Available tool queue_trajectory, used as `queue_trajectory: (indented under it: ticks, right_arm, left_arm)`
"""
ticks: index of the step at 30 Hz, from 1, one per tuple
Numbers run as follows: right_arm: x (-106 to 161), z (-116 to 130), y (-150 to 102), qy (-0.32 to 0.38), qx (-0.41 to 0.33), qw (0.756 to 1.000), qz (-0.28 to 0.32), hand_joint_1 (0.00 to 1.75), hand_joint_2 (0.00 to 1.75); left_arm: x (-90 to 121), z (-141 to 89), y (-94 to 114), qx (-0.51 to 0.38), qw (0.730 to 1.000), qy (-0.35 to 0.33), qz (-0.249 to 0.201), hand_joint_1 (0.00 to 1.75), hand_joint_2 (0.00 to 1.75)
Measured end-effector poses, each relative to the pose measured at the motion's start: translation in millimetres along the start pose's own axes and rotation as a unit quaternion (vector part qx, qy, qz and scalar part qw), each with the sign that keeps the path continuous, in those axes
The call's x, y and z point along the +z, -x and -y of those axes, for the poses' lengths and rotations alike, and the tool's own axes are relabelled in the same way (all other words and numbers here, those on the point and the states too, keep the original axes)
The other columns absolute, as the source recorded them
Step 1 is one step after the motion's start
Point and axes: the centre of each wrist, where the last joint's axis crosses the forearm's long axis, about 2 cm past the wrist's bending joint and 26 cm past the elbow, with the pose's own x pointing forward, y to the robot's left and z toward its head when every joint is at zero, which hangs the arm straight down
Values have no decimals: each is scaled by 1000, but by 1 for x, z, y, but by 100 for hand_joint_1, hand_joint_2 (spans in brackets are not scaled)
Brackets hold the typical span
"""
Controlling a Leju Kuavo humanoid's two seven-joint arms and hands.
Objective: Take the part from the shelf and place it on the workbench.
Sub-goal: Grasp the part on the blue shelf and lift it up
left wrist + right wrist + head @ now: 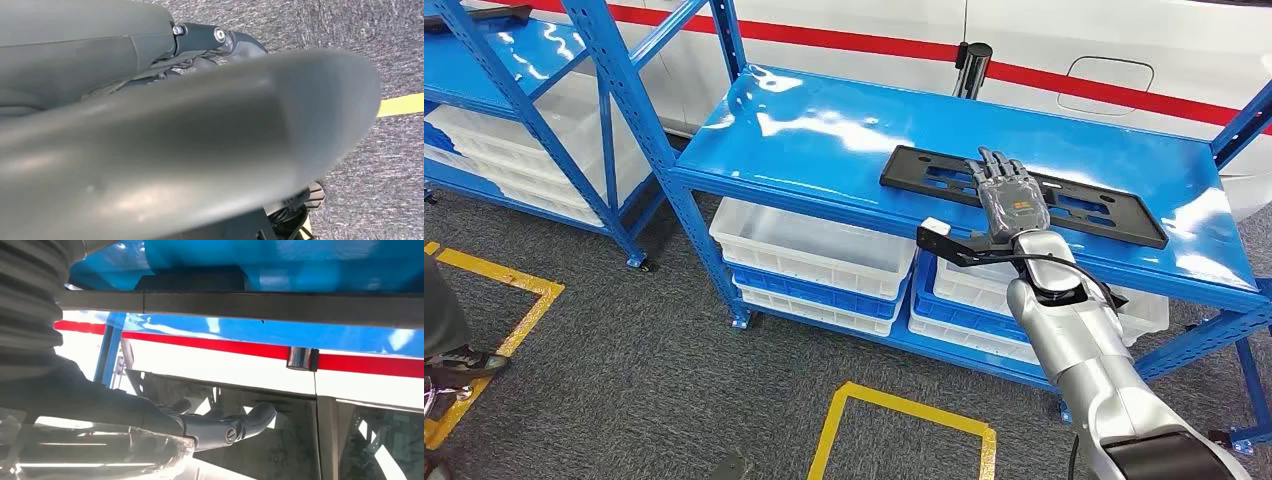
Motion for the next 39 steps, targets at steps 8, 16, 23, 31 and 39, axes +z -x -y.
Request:
queue_trajectory:
  ticks: [8, 16, 23, 31, 39]
  right_arm:
    - [3, -11, 1, -18, -1, 1000, -2, 0, 175]
    - [5, -16, 3, -26, -1, 1000, -6, 0, 175]
    - [7, -17, 6, -27, -1, 1000, -10, 0, 175]
    - [13, -23, 12, -34, 2, 999, -18, 0, 175]
    - [9, -21, 4, -31, -6, 999, -12, 0, 175]
  left_arm:
    - [0, -1, 0, 5, 1000, -1, -2, 0, 0]
    - [0, -1, 1, 9, 1000, 12, 2, 0, 0]
    - [0, -1, 1, 7, 1000, 13, -1, 0, 0]
    - [0, 1, 1, 5, 1000, 15, -2, 0, 0]
    - [0, 0, -1, 5, 1000, 15, -1, 0, 0]
